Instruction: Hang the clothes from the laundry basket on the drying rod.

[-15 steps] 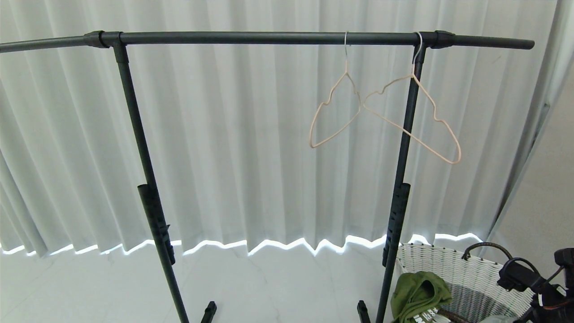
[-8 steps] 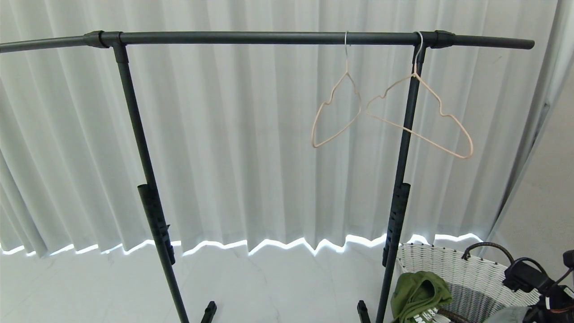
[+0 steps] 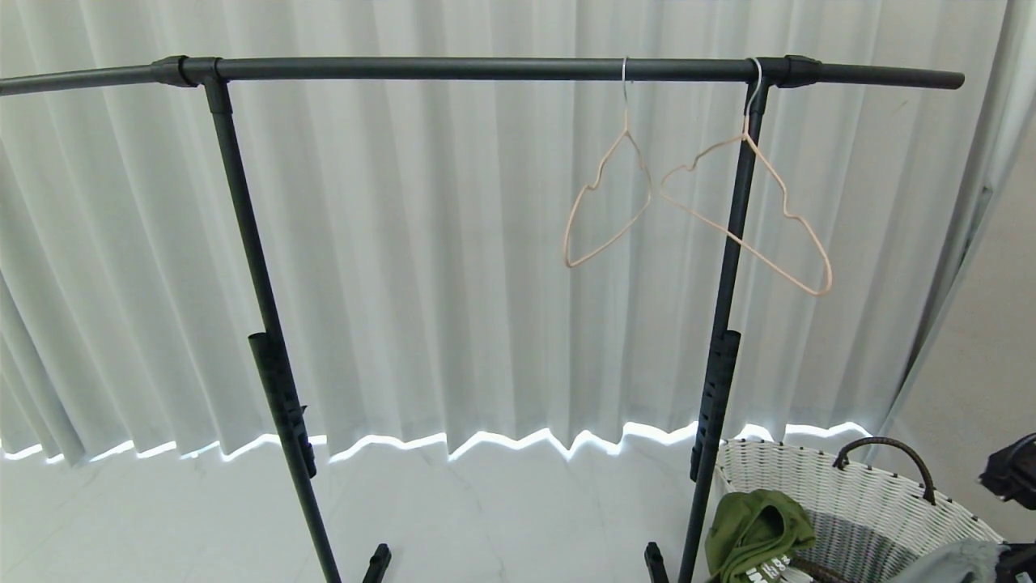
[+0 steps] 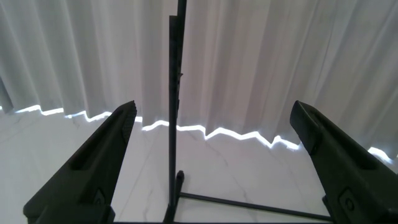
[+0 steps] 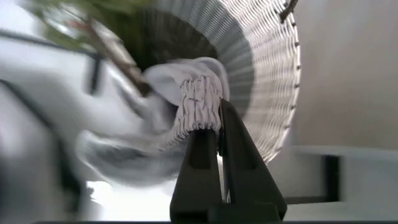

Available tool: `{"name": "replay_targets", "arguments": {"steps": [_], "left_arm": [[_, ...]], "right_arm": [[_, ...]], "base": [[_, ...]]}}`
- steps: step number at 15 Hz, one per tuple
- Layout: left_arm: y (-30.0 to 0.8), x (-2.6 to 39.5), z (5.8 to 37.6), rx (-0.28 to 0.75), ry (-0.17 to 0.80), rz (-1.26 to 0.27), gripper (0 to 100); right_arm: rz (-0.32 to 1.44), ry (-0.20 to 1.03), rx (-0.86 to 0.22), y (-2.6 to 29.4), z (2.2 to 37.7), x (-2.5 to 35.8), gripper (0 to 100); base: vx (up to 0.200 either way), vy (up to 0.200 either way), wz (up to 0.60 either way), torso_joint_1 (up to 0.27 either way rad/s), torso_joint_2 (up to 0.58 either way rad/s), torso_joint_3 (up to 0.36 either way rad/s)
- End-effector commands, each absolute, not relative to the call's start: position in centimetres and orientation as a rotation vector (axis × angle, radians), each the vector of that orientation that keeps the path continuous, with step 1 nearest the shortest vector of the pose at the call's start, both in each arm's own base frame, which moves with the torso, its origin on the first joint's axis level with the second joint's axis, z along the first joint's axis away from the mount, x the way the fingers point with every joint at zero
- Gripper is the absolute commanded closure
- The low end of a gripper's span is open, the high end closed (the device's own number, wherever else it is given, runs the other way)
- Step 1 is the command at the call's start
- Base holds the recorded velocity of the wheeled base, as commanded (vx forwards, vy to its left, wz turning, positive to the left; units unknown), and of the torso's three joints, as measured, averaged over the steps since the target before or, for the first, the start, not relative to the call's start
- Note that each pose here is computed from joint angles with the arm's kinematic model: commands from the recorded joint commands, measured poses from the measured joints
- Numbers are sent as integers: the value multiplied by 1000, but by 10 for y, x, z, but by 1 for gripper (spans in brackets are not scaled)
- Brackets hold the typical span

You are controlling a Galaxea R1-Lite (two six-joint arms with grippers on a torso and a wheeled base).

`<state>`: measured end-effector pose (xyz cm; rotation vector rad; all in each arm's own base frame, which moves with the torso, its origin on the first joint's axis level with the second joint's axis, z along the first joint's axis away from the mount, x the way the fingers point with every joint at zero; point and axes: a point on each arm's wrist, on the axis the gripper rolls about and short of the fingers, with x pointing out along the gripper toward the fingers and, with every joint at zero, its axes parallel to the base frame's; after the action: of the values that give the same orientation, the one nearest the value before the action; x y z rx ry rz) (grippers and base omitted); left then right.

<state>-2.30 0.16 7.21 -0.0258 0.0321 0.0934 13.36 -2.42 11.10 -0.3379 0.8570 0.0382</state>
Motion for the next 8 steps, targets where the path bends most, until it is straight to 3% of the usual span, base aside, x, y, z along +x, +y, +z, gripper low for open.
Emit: {"name": "replay_targets", "arguments": {"steps": [1, 4, 8], "left_arm": [[2, -23, 72, -26, 32, 94, 0], [2, -23, 72, -25, 33, 94, 0], [2, -23, 72, -25, 33, 94, 0]], "right_arm": [[52, 543, -180, -4, 186, 77, 100], [45, 397, -57, -1, 209, 59, 100], [49, 360, -65, 0, 205, 45, 100]], "base": [[0, 0, 0, 0, 0, 0], [0, 0, 0, 0, 0, 0], [0, 0, 0, 0, 0, 0]]}}
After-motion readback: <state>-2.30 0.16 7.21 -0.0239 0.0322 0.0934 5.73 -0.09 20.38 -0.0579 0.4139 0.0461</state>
